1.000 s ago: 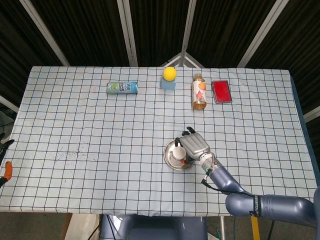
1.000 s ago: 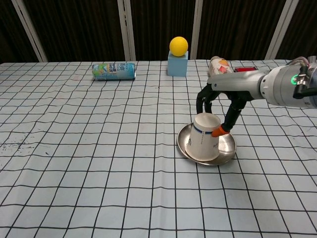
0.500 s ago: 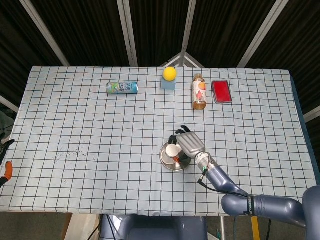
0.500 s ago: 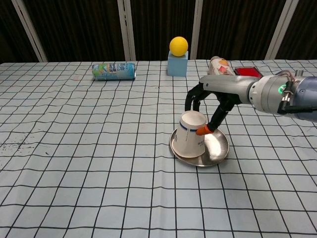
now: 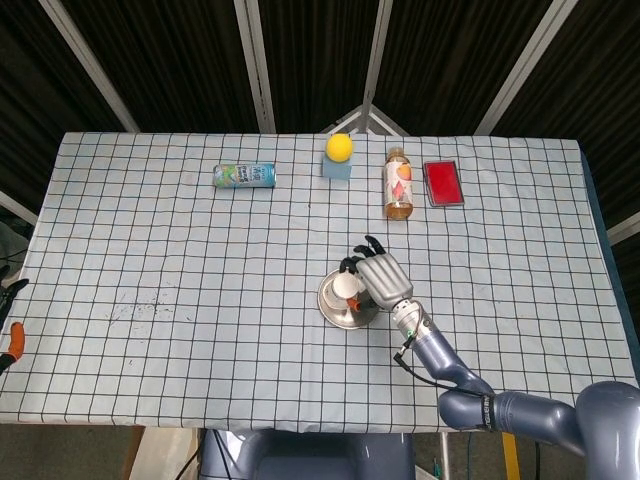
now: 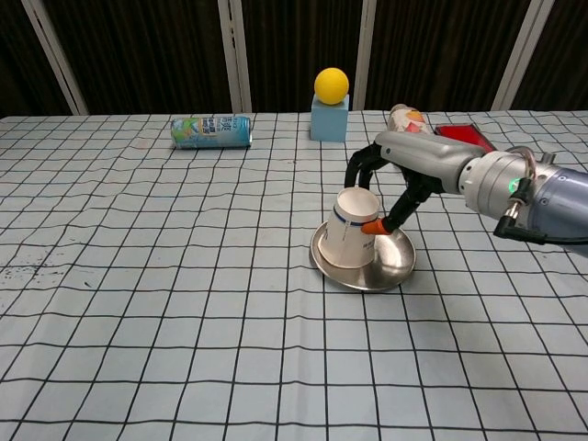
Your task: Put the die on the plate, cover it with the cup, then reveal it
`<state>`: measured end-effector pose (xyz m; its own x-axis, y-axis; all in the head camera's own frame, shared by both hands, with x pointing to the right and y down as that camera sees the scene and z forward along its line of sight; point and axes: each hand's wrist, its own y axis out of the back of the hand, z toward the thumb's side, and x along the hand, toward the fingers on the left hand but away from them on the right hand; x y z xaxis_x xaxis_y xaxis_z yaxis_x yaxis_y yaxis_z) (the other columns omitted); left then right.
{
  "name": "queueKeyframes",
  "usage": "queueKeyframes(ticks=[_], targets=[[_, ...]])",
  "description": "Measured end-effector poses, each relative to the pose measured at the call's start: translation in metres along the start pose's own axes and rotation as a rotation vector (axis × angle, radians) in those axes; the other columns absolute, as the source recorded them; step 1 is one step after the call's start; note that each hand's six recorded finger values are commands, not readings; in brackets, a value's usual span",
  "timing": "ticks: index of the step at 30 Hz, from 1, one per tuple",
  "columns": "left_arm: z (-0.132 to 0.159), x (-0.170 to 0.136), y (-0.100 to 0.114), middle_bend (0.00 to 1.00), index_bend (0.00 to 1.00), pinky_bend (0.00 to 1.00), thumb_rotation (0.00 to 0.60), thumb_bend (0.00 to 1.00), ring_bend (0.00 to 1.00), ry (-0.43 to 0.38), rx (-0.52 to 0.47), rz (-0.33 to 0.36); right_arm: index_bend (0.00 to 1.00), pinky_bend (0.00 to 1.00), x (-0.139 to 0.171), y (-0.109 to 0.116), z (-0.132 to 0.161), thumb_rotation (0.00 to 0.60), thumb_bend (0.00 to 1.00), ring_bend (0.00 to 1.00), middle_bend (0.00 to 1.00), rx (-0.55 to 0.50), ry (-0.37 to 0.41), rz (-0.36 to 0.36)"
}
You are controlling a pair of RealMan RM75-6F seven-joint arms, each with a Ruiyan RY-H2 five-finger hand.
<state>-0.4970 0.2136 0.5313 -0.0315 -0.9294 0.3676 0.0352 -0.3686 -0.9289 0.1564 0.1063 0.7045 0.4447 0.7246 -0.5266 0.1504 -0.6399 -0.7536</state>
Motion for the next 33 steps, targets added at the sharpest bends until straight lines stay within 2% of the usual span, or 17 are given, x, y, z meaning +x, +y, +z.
queueKeyframes(ticks=[5,11,15,20,23,27,33], targets=[[0.001,0.000,-0.001,0.00,0.14,0.00,0.600,0.84,0.00,-0.001,0.003,-0.001,0.77,0.00,0.002,-0.002,-0.004,0.600,0.49,0.20,0.46,0.041,0.000,0.013],[0.002,0.000,-0.001,0.00,0.14,0.00,0.600,0.84,0.00,0.000,0.005,-0.004,0.78,0.00,0.008,-0.001,-0.006,0.600,0.49,0.20,0.47,0.119,0.015,0.060],[0.001,-0.001,-0.001,0.00,0.14,0.00,0.600,0.84,0.00,0.002,0.004,-0.002,0.78,0.00,0.013,-0.002,-0.003,0.600,0.49,0.20,0.48,0.154,0.035,0.121],[0.002,-0.001,-0.001,0.00,0.14,0.00,0.600,0.84,0.00,0.000,0.003,-0.003,0.78,0.00,0.022,-0.002,0.007,0.600,0.49,0.20,0.48,0.150,0.057,0.210],[0.002,-0.001,0.000,0.00,0.14,0.00,0.600,0.84,0.00,-0.001,0.000,-0.003,0.78,0.00,0.026,-0.002,0.011,0.600,0.49,0.20,0.48,0.131,0.060,0.260],[0.002,-0.002,0.000,0.00,0.14,0.00,0.600,0.84,0.00,-0.003,-0.002,-0.004,0.78,0.00,0.029,-0.005,0.019,0.600,0.49,0.20,0.48,0.050,0.056,0.321],[0.002,-0.001,-0.001,0.00,0.14,0.00,0.600,0.84,0.00,-0.005,-0.004,-0.007,0.78,0.00,0.027,-0.006,0.029,0.600,0.49,0.20,0.48,-0.070,0.055,0.341]])
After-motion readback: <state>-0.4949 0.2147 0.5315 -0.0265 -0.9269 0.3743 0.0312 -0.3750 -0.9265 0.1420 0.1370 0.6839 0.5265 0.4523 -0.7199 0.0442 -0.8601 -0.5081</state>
